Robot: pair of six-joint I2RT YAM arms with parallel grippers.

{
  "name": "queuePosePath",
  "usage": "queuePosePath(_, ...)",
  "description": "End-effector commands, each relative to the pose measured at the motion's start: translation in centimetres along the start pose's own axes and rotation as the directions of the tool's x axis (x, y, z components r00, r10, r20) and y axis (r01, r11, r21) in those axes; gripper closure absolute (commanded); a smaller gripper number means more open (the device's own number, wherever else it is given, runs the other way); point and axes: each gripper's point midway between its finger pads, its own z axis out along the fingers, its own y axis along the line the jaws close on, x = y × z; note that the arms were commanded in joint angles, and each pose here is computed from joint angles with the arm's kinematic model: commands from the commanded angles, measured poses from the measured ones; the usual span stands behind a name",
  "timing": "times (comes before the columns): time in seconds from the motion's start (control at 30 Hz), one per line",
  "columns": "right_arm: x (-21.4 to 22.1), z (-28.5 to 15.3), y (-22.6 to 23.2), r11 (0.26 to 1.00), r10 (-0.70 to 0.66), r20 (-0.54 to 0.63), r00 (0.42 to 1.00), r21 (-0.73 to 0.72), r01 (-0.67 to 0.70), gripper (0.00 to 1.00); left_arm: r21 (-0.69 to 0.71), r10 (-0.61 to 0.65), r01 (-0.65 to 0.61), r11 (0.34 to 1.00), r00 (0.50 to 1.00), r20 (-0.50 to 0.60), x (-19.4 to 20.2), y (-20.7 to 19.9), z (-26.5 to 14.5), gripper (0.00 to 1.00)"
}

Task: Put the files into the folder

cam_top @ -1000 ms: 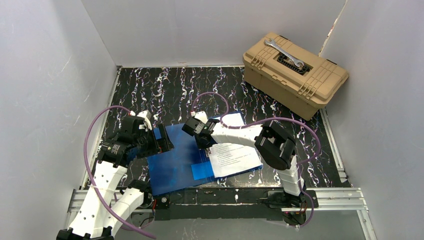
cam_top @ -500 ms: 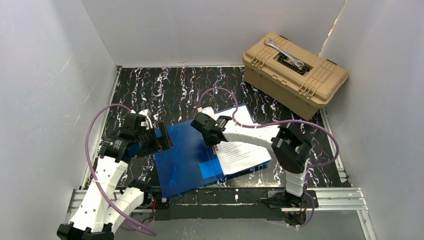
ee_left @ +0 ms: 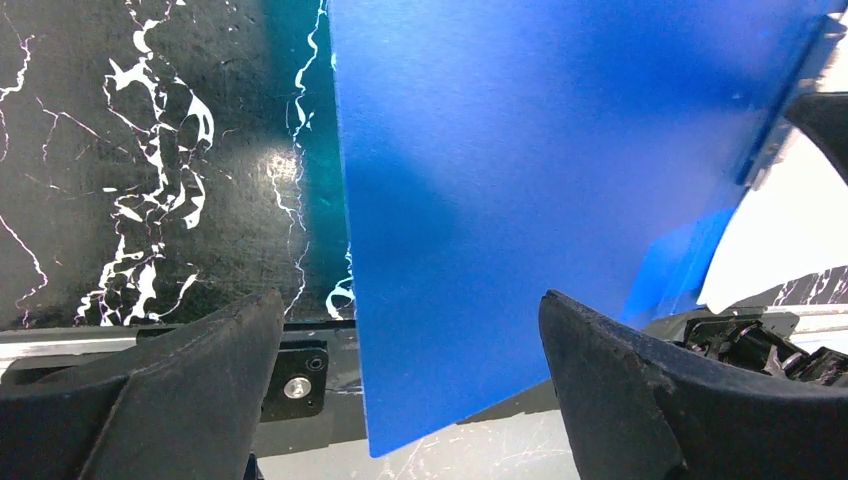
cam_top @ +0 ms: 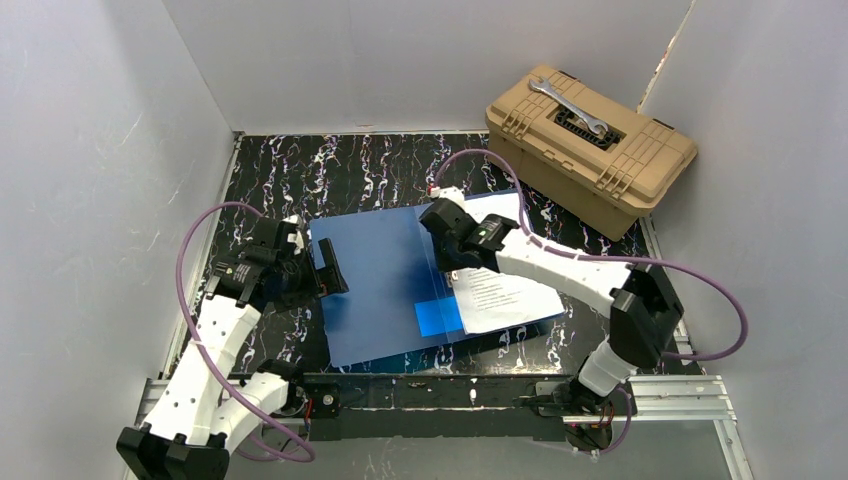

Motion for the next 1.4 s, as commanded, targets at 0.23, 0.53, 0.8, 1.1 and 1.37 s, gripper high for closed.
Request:
queuePosePath(0.23,-2.8,-4.3,-1.0,0.993,0.054,0.075,0.996,-0.112,-0.046,0.99,0.17,-0.046,0.06,0.984,0.995,-0.087,0.6,-3.6,-0.4,0.03)
queuePosePath(0.53,-3.0,-4.9,-1.4,0.991,0.065,0.08,0.995,-0.123,-0.055,0.99,0.295,-0.085,0.13,0.947,0.984,-0.158,1.9,-5.5,0.2,0.3)
queuePosePath(0.8,-1.3,-3.2,-1.2,0.99,0.06,0.025,0.998,-0.126,-0.056,0.99,0.298,-0.083,0.121,0.947,0.987,-0.139,1.7,-5.5,-0.5,0.79)
queuePosePath(1.1,0.2,-1.0,0.7,0.982,0.06,-0.045,0.997,-0.176,-0.067,0.99,0.276,-0.072,0.098,0.956,0.992,-0.105,1.2,-5.1,-1.4,1.0)
queuePosePath(1.37,0.8,0.6,1.7,0.983,0.046,-0.087,0.995,-0.174,-0.061,0.7,0.231,-0.047,0.068,0.971,0.995,-0.093,1.1,-4.4,-2.4,1.0)
